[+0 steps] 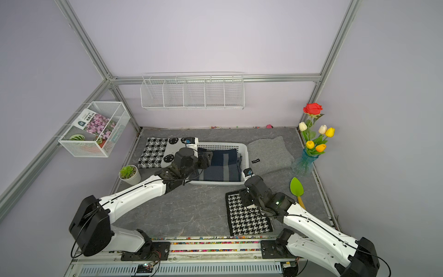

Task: Put the folded scarf in the basket
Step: Move the scarf to the center of the board.

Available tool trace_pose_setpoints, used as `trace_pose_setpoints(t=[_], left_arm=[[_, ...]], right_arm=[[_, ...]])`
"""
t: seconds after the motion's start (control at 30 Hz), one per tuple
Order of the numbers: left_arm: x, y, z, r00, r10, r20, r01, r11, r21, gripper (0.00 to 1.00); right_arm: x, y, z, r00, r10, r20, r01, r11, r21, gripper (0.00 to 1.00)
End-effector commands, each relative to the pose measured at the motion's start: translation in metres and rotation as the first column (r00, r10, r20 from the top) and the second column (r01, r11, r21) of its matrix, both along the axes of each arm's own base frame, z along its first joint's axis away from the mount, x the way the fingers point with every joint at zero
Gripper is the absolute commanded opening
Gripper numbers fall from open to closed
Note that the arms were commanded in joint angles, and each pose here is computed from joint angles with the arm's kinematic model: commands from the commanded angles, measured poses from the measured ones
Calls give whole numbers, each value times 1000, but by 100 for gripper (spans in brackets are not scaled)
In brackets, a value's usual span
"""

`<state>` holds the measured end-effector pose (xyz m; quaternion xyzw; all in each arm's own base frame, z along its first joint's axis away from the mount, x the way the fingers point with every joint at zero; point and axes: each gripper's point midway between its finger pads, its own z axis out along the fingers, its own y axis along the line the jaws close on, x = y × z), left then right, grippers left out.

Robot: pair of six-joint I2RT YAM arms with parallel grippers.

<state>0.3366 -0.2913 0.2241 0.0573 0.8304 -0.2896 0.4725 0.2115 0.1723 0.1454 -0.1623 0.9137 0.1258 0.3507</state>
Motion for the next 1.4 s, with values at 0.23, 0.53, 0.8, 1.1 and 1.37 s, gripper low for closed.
trace_pose_setpoints(t=[0.23,0.53,0.8,1.1,1.37], left_arm=[[-75,-22,-16,957,-247,-151,237,968,-86,62],[-119,10,-70,939,-265,-218,248,963,-104,62],[-145,2,-139,856,-343,-388,298,939,-171,62],[-148,-6,-170,817,-341,-466,292,940,-176,64],[-153,-14,-196,770,-337,-541,300,941,-159,63]], right_arm=[[-46,-36,-42,990,-109,-87,88,973,-214,61],[-64,-20,-90,970,-86,-228,13,952,-304,61],[-75,42,-117,950,54,-308,-79,994,-71,54],[-65,94,-82,968,139,-209,-126,989,74,56],[-61,35,-62,994,24,-110,-24,1000,6,60]])
